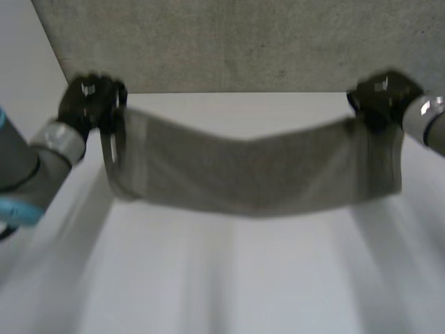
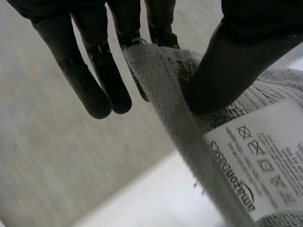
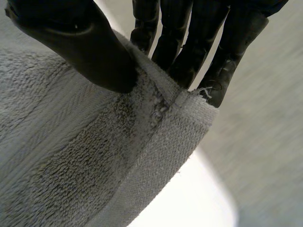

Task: Fold the towel.

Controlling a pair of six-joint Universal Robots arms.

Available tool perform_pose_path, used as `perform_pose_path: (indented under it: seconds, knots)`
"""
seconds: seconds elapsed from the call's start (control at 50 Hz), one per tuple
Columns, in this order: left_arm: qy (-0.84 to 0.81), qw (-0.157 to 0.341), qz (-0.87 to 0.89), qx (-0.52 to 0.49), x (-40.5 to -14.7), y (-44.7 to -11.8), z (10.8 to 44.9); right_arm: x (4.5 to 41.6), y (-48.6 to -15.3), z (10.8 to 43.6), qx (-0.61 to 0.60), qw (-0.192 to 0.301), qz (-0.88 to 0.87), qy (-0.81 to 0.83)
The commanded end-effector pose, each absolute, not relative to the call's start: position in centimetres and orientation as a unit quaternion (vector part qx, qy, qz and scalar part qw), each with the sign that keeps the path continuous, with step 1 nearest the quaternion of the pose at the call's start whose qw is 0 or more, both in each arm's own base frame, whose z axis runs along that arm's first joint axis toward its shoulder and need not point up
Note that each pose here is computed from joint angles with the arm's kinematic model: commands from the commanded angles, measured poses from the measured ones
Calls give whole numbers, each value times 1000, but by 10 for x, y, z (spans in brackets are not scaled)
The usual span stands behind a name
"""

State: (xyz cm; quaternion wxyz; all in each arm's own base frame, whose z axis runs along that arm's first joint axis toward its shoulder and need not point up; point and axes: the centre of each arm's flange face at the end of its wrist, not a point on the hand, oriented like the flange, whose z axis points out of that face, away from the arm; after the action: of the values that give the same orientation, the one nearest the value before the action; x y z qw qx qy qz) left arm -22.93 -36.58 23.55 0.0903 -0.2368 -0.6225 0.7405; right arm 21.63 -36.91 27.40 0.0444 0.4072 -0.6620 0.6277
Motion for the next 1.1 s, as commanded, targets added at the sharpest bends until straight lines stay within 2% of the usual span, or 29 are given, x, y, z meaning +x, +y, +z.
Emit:
perform_pose_path:
  seconds: [0.02,0.04,0.06,0.08,0.1,0.12,0.14,0.22,0.24,0.26,0.3,0.32,0.36,0.38,0.42,0.48,0.52,0.54,0.58,0.64,0.72,0.82,0.86,0.96,1.04,1.08,1.1]
  knots:
    - [-480,76,855,-178,-253,-383,365,239,-384,390,279,9,815,-508]
    - [-480,76,856,-178,-253,-383,366,235,-375,420,249,-11,844,-475]
    - [-456,79,872,-162,-250,-382,388,235,-375,420,249,-11,844,-474]
    - [-437,86,883,-146,-245,-380,406,231,-361,443,233,-29,859,-455]
    - [-437,86,883,-146,-245,-380,406,231,-361,444,232,-29,859,-455]
    - [-422,100,891,-134,-242,-375,421,229,-353,452,229,-47,859,-455]
    - [-415,111,894,-125,-238,-371,429,229,-353,448,236,-59,849,-468]
    - [-430,115,889,-109,-224,-377,423,233,-354,427,265,-74,817,-507]
    - [-453,111,878,-108,-216,-382,407,235,-352,417,283,-74,802,-521]
    - [-453,111,878,-108,-216,-382,407,235,-352,417,283,-74,802,-521]
    - [-502,103,852,-111,-205,-383,371,233,-351,388,323,-61,763,-556]
    - [-502,103,851,-111,-205,-383,371,233,-351,388,324,-61,763,-557]
    - [-544,119,819,-140,-203,-374,333,226,-351,354,359,-44,721,-591]
    - [-544,119,818,-140,-203,-373,332,226,-351,354,359,-44,721,-591]
    - [-586,132,784,-160,-196,-362,290,221,-348,323,388,-37,685,-616]
    - [-598,133,773,-165,-188,-356,275,218,-346,305,398,-39,665,-631]
    - [-619,135,754,-170,-176,-339,249,206,-343,277,404,-46,633,-659]
    - [-620,135,754,-170,-176,-339,249,206,-343,277,404,-46,633,-659]
    - [-635,149,737,-180,-173,-321,228,199,-335,254,408,-69,603,-682]
    - [-640,154,730,-183,-172,-312,221,195,-323,246,410,-91,589,-690]
    - [-649,151,724,-177,-162,-292,217,187,-309,255,405,-97,594,-688]
    - [-627,137,747,-172,-152,-280,238,179,-293,288,400,-79,627,-664]
    - [-612,145,760,-165,-149,-275,253,175,-287,307,394,-64,647,-650]
    - [-600,172,767,-150,-148,-275,265,173,-286,327,385,-62,658,-645]
    - [-601,179,765,-145,-147,-280,265,171,-290,328,384,-68,646,-656]
    - [-604,178,763,-145,-146,-285,262,172,-309,306,387,-79,616,-682]
    - [-615,178,755,-142,-144,-296,254,172,-309,306,387,-79,615,-682]
